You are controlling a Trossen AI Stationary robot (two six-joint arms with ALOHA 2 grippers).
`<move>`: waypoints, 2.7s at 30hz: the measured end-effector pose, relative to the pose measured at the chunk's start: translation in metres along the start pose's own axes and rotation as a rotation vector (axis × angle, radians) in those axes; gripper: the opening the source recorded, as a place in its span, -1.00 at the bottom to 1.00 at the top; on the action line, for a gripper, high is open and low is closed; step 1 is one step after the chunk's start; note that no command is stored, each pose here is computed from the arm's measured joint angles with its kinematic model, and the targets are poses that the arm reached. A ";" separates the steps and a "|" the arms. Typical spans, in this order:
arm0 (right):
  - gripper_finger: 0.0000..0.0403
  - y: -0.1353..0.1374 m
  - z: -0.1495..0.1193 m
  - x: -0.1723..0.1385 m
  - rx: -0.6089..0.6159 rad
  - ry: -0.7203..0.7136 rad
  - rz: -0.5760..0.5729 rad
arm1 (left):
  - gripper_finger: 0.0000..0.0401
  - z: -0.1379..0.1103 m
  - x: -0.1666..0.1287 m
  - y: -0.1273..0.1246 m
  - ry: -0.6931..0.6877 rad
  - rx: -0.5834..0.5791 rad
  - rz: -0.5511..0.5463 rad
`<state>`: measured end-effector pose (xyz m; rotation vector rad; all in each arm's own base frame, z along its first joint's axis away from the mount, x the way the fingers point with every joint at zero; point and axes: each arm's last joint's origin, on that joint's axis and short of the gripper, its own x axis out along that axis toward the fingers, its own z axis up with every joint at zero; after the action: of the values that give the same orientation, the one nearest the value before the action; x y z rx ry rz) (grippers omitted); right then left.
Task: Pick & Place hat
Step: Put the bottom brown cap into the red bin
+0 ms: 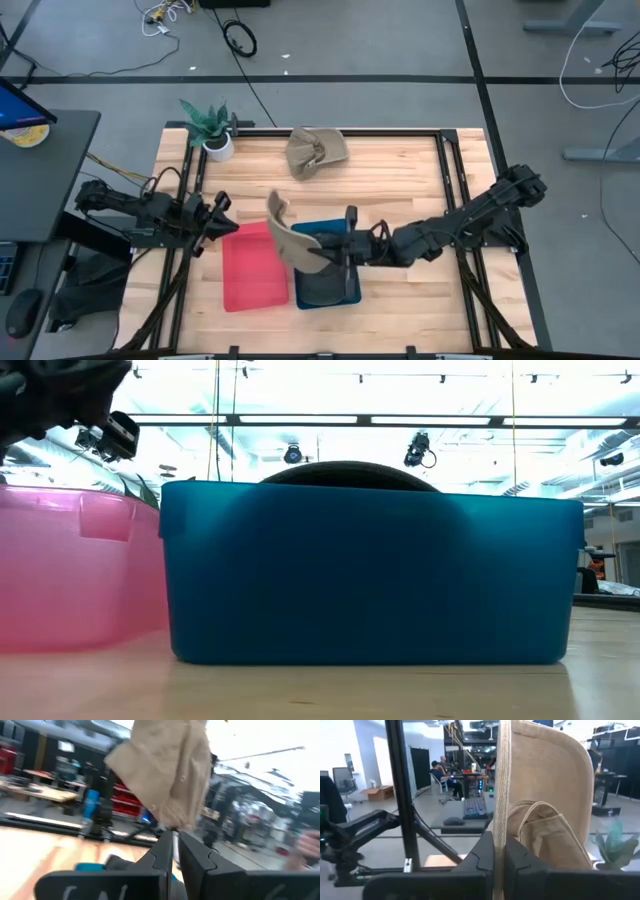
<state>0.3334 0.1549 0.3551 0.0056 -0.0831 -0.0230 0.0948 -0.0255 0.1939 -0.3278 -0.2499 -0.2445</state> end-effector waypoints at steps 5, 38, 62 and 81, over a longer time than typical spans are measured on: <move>-0.97 -0.016 -0.008 0.006 0.003 -0.006 -0.017 | -0.83 0.009 0.000 -0.001 -0.104 0.025 0.030; -0.96 -0.036 -0.029 0.012 0.192 0.145 -0.116 | 0.26 0.043 0.105 -0.086 0.350 0.780 0.070; -0.96 -0.026 -0.021 0.010 0.280 0.092 0.002 | 0.26 -0.006 0.187 -0.146 0.683 1.425 0.849; -0.96 -0.028 -0.034 0.011 0.360 0.229 0.055 | 0.25 -0.002 0.196 -0.132 0.653 1.332 0.936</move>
<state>0.3470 0.1264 0.3218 0.3649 0.1424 0.0477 0.2429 -0.1854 0.2844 0.9593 0.4174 0.7444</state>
